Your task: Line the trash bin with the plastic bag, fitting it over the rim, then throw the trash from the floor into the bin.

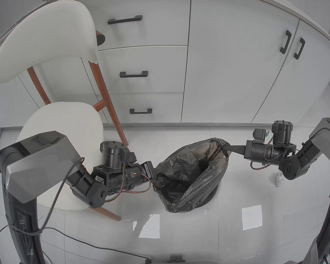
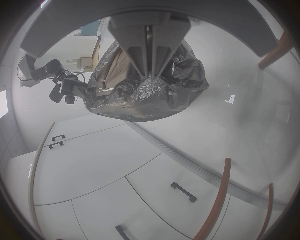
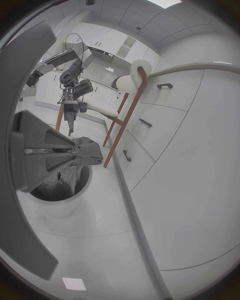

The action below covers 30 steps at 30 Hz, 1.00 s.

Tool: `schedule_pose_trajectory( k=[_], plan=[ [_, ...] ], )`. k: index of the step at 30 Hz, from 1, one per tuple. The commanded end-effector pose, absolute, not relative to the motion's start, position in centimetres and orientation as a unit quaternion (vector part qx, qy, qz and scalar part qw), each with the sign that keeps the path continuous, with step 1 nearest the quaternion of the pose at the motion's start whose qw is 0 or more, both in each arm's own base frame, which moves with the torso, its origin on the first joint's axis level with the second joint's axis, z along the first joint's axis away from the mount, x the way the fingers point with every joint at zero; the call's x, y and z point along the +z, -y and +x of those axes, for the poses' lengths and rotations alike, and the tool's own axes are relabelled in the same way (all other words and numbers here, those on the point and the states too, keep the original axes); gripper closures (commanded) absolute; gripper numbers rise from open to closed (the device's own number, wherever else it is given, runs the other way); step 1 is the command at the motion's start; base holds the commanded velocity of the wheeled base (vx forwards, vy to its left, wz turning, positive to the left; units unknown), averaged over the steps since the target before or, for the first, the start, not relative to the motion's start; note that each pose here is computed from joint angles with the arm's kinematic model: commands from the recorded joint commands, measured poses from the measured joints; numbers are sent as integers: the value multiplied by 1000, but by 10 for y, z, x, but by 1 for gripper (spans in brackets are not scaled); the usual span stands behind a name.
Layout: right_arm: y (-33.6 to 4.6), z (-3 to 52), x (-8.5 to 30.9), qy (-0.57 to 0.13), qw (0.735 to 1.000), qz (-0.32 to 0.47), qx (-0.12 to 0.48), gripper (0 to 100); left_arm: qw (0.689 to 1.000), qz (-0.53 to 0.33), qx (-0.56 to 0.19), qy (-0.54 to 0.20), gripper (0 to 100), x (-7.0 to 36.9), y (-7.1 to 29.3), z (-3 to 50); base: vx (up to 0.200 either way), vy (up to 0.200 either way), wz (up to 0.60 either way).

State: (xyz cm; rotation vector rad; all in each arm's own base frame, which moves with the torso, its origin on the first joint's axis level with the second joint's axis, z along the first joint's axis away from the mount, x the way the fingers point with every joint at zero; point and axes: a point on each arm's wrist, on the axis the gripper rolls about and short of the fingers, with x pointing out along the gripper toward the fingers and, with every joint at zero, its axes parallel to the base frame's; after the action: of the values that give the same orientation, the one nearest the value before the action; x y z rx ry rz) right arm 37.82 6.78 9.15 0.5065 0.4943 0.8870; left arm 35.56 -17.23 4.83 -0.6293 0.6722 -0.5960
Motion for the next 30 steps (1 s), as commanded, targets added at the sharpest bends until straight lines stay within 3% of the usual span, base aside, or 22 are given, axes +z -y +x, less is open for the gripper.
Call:
schedule_pose_trajectory(
  k=[1,16,17,30],
  plan=[
    [-60,378,74,-252,844,242,407,100,854,-299,-282,-319,100,49,171,354,0,0,0],
    [-34,378,36,-277,855,222,377,100,856,-300,-280,-315,100,52,169,355,0,0,0],
    [-34,378,34,-279,855,223,376,0,856,-300,-280,-315,100,52,169,355,0,0,0],
    [-21,381,39,-261,866,213,368,0,858,-297,-284,-307,100,56,175,354,0,0,0]
  ],
)
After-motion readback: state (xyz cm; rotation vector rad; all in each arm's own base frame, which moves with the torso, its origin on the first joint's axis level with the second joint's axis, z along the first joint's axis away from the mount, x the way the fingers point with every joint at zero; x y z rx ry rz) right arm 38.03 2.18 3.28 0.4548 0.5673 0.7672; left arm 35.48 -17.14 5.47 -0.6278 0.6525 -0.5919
